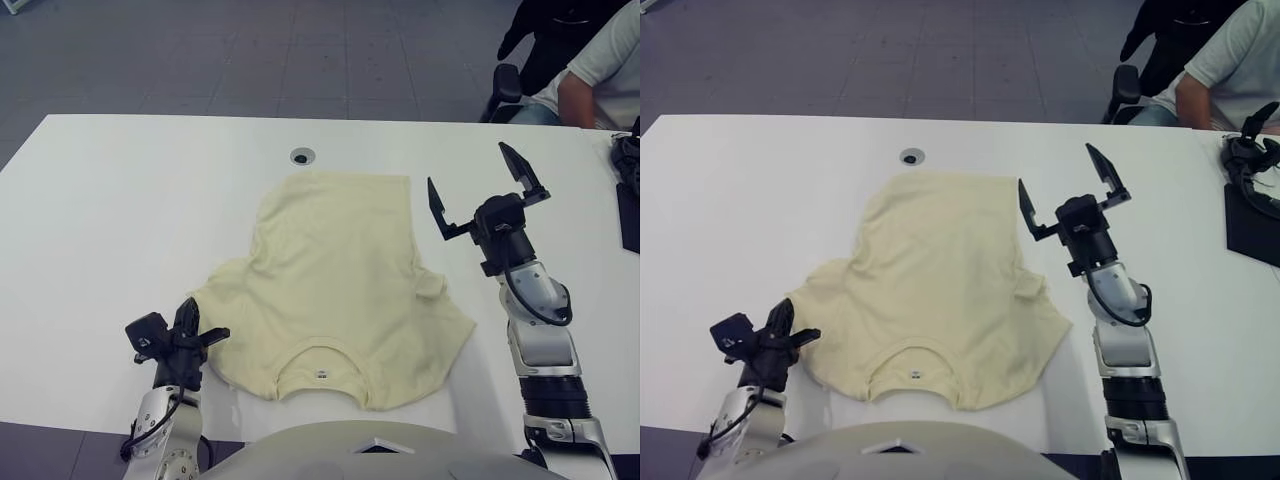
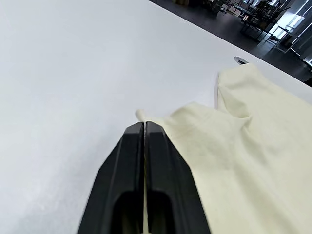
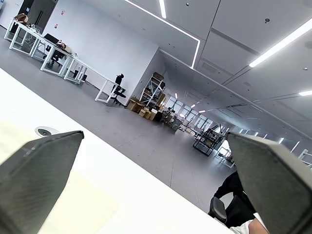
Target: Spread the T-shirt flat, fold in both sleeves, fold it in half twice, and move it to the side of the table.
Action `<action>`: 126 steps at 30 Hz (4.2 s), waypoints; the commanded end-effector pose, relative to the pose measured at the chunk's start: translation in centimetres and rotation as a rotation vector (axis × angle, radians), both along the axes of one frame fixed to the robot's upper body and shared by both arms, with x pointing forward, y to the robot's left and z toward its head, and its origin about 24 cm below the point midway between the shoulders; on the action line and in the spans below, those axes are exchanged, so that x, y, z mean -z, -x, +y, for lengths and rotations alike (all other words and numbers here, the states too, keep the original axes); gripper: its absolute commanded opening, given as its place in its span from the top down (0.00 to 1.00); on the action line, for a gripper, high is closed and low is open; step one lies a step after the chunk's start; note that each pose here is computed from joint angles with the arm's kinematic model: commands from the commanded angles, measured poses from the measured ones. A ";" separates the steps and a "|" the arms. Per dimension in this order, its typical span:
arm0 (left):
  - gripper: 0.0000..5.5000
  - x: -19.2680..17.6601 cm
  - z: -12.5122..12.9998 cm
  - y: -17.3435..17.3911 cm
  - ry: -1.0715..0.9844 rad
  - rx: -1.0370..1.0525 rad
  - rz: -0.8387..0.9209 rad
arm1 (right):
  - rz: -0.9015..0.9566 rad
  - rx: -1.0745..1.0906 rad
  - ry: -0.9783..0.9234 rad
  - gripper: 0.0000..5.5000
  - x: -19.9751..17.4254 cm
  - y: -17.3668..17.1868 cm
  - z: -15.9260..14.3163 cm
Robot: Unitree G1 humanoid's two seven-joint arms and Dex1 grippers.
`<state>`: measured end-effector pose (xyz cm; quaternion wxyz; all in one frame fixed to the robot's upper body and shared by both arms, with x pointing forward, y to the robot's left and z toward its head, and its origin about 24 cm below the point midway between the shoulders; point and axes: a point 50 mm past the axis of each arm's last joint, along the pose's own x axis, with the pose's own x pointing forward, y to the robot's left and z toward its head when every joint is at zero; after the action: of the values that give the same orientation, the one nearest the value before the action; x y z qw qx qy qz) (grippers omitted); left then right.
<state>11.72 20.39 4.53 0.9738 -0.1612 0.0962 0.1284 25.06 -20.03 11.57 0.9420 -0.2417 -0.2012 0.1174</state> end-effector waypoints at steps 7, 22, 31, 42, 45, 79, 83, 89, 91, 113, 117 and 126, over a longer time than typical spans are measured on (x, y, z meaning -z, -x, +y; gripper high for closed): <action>0.99 -1.5 -3.3 0.3 -0.312 0.344 -0.136 | 0.015 -0.012 0.003 0.02 0.5 -0.1 0.4; 0.99 2.8 -7.7 1.7 -0.613 0.984 -0.026 | 0.024 -0.001 0.008 0.02 1.0 -0.1 0.2; 0.94 1.6 -8.3 1.6 -0.583 1.007 -0.081 | 0.040 -0.012 0.005 0.02 1.3 0.3 -0.1; 0.59 -2.3 -7.6 1.1 -0.327 1.162 -0.168 | 0.216 -0.102 -0.315 0.02 1.1 2.1 -3.8; 0.51 -4.6 -6.7 -0.4 -0.259 1.052 -0.265 | 0.406 -0.198 -0.464 0.02 2.2 3.3 -5.9; 0.02 -7.7 2.2 -5.5 -0.335 0.321 -0.377 | 1.145 -0.540 -0.118 0.72 8.3 11.3 -10.7; 0.02 -7.6 1.9 -5.5 -0.371 0.353 -0.374 | 1.142 -0.572 -0.120 0.84 8.0 11.4 -10.7; 0.02 -7.4 2.0 -5.4 -0.368 0.348 -0.373 | 1.124 -0.567 -0.125 0.99 7.9 11.1 -10.6; 0.02 -7.3 2.0 -5.4 -0.361 0.348 -0.373 | 1.097 -0.559 -0.128 0.99 7.7 10.7 -10.5; 0.02 -6.6 1.8 -5.5 -0.348 0.344 -0.355 | 1.075 -0.529 -0.165 0.69 7.8 9.8 -10.7; 0.02 -6.5 1.7 -5.5 -0.340 0.345 -0.348 | 1.074 -0.531 -0.165 0.59 7.9 9.6 -10.6; 0.02 -5.9 1.5 -5.5 -0.355 0.352 -0.327 | 1.084 -0.554 -0.171 0.80 8.2 9.7 -10.3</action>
<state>17.35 21.86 10.76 0.9961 0.0084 -0.0665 -0.0571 15.46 -30.26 3.51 0.8626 -0.0114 0.2373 0.4466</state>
